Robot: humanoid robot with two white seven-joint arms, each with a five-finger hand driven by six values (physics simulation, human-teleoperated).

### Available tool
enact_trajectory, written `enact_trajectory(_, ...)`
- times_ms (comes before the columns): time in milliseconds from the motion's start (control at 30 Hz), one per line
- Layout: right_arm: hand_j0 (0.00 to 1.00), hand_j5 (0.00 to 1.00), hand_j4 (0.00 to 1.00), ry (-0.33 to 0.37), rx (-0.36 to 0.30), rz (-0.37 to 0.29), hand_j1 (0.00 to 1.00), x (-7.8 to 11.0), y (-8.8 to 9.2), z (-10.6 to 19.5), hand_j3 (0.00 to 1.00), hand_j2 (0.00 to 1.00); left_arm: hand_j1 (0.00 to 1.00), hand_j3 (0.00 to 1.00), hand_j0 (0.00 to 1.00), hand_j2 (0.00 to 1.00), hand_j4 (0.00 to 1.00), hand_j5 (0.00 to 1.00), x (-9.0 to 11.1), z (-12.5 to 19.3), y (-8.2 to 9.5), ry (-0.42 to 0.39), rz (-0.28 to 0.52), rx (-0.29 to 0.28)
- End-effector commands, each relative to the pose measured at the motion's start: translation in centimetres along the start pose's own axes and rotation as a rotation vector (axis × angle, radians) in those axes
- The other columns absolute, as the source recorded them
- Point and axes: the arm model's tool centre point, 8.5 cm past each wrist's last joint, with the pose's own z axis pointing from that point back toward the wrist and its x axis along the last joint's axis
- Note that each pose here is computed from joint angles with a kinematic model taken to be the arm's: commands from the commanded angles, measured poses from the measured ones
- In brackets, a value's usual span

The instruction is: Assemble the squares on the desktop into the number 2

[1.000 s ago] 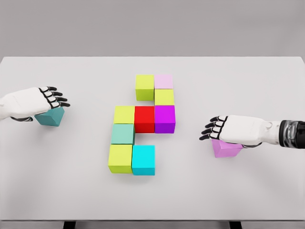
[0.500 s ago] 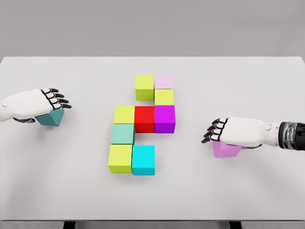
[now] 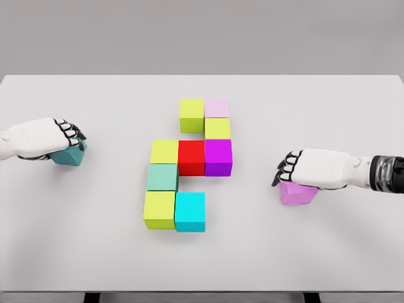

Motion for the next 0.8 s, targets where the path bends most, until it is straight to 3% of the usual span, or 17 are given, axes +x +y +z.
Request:
enact_trajectory(0, 0.77, 0.77, 0.77, 0.001, -0.005, -0.005, 0.77, 0.0, -0.1, 0.1, 0.77, 0.77, 0.69, 0.69, 0.69, 0.69, 0.69, 0.69, -0.1, 0.0, 0.1, 0.001, 0.003, 0.002)
enact_trajectory(400, 0.66, 0.66, 0.66, 0.003, -0.011, -0.004, 0.66, -0.2, -0.3, 0.2, 0.66, 0.66, 0.69, 0.69, 0.69, 0.69, 0.69, 0.69, 0.2, -1.3, 1.1, -0.010, 0.001, 0.035)
enact_trajectory(767, 0.62, 0.62, 0.62, -0.040, -0.065, -0.061, 0.62, 0.1, -1.0, 0.3, 0.62, 0.62, 0.69, 0.69, 0.69, 0.69, 0.69, 0.69, -0.8, -2.7, 2.2, 0.010, 0.011, 0.066)
